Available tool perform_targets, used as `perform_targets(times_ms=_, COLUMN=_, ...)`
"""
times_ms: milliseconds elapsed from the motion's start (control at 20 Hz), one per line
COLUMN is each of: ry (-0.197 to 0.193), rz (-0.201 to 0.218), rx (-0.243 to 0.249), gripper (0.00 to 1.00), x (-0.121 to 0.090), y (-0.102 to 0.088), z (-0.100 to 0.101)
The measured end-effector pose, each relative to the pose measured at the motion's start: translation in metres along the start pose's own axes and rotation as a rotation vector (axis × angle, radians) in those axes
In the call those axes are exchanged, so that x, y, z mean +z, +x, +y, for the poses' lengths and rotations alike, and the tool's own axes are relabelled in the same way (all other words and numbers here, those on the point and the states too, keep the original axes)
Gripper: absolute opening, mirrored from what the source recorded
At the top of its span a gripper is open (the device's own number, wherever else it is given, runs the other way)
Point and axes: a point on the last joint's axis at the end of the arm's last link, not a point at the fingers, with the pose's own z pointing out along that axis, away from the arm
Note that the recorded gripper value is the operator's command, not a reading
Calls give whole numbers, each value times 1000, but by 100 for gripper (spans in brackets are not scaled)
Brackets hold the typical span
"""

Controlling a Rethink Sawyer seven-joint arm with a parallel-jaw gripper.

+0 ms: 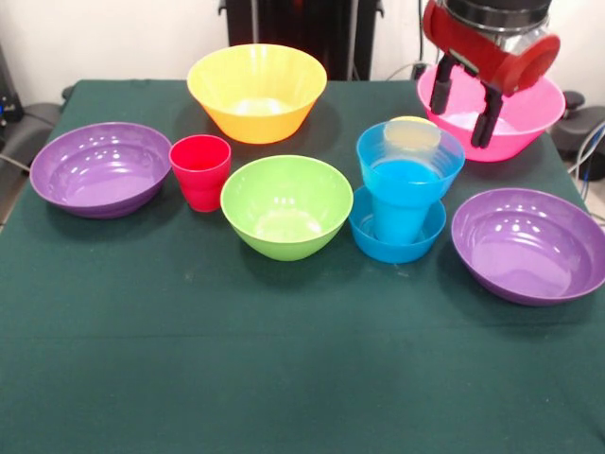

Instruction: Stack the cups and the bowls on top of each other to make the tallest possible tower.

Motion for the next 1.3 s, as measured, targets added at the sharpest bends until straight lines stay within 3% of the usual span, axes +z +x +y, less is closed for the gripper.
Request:
perform_targets(times_ms=600, ry=-5, rz=8, rx=39, gripper=100, x=-1, y=-34, z=-14)
perform_targets(times_ms=1300, ry=5, rz=-5, rx=4, gripper=100, x=-7, y=-20, z=-14)
